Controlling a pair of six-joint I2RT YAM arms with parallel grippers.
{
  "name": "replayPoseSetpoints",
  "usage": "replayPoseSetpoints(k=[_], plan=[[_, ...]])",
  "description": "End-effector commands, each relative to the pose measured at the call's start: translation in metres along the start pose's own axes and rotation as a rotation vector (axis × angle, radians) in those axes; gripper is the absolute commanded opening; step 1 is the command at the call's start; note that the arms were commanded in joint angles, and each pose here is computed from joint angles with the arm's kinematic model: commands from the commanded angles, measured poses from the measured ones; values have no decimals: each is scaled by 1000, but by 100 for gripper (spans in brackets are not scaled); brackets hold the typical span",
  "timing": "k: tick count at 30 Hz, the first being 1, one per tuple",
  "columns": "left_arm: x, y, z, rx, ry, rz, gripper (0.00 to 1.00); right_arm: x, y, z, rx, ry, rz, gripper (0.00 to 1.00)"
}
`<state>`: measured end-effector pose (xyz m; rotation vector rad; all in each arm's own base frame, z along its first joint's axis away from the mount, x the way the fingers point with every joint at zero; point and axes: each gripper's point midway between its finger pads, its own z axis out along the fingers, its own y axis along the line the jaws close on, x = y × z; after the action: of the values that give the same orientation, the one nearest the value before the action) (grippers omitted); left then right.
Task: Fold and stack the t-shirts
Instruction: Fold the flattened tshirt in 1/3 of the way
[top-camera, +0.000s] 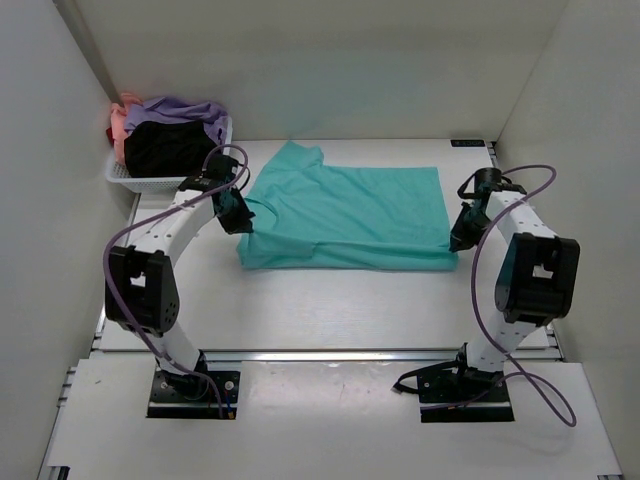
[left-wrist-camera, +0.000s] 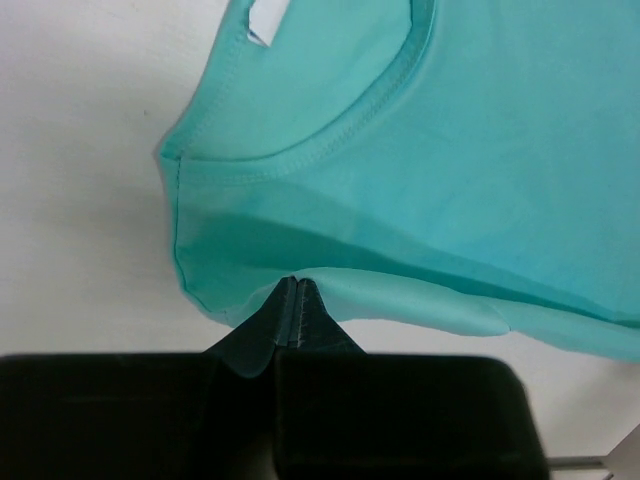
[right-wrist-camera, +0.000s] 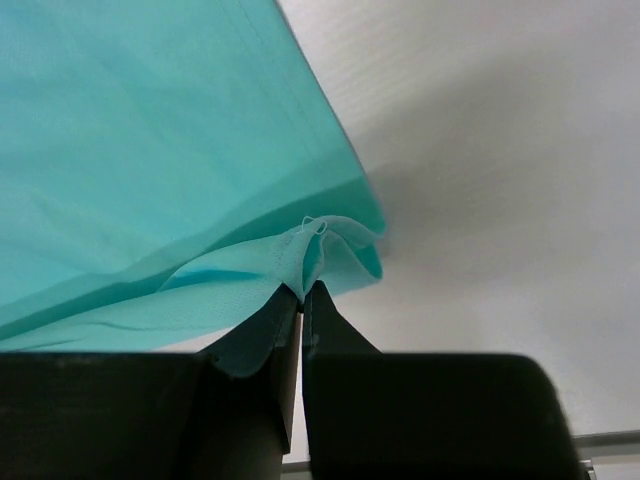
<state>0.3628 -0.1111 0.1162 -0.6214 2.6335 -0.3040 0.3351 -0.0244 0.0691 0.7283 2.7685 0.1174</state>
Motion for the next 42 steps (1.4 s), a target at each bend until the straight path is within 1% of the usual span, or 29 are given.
replayPoseSetpoints(k=[1, 4, 7, 9, 11, 12, 13, 14, 15, 16, 17, 18, 19, 20, 22, 23, 24, 26, 29, 30, 31, 32, 34, 35, 36, 38, 39, 41, 42], plan=[[-27, -4, -4, 3, -54, -10, 0, -19, 6, -1, 7, -26, -33, 0], [-33, -3, 7, -14, -40, -17, 0, -27, 18, 3, -15, -19, -40, 0], [-33, -14, 14, 19, -24, -8, 0, -30, 19, 13, 2, 3, -39, 1], [-34, -17, 23, 30, -2, -10, 0, -38, 21, 13, 3, -6, -39, 0], [-41, -23, 26, 51, -7, -12, 0, -51, 28, 9, -19, -39, -30, 0], [-47, -26, 28, 54, -14, -19, 2, -55, 31, 11, -32, -48, -23, 0], [-51, -27, 31, 60, -14, -25, 7, -60, 33, 8, -48, -58, -8, 4], [-53, -32, 31, 76, -11, -29, 13, -63, 33, 8, -52, -69, 2, 9], [-58, -31, 35, 78, -14, -40, 20, -70, 36, 3, -60, -92, 16, 12], [-66, -37, 33, 99, -28, -43, 22, -72, 35, 3, -51, -99, 35, 14], [-75, -42, 29, 115, -50, -41, 26, -77, 35, -2, -40, -128, 28, 22], [-83, -45, 28, 120, -61, -56, 28, -79, 36, -7, -42, -142, 38, 28], [-81, -46, 29, 121, -55, -52, 30, -79, 36, -9, -37, -148, 45, 36], [-88, -44, 29, 124, -67, -59, 31, -76, 36, -9, -22, -142, 41, 37], [-86, -45, 27, 131, -63, -61, 31, -73, 40, -9, -30, -153, 23, 37], [-83, -47, 26, 143, -59, -61, 31, -70, 39, -8, -29, -146, 15, 37], [-74, -45, 31, 139, -35, -52, 29, -68, 43, -7, -49, -150, -5, 33], [-60, -47, 37, 140, -10, -51, 27, -58, 55, -2, -89, -135, -33, 31], [-41, -53, 51, 117, 20, -4, 25, -51, 76, 2, -110, -142, -103, 31], [-41, -54, 54, 102, 14, 5, 25, -50, 77, 4, -89, -141, -115, 32], [-36, -62, 59, 103, 16, 33, 26, -46, 86, 8, -83, -140, -153, 32], [-31, -60, 68, 82, 28, 42, 26, -42, 95, 11, -91, -135, -181, 32], [-24, -63, 85, 54, 42, 65, 25, -41, 101, 18, -83, -137, -200, 32], [-21, -61, 91, 41, 46, 70, 25, -37, 99, 28, -76, -114, -193, 32], [-19, -56, 100, 23, 55, 69, 24, -36, 103, 31, -86, -108, -198, 32], [-8, -43, 112, -31, 90, 52, 8, -33, 103, 44, -79, -87, -194, 32], [-8, -38, 114, -43, 92, 43, 7, -30, 100, 50, -66, -73, -183, 33], [3, -19, 118, -89, 123, 32, 6, -22, 97, 59, -47, -40, -176, 32], [7, -17, 117, -92, 122, 42, 6, -17, 93, 62, -39, -20, -165, 32]])
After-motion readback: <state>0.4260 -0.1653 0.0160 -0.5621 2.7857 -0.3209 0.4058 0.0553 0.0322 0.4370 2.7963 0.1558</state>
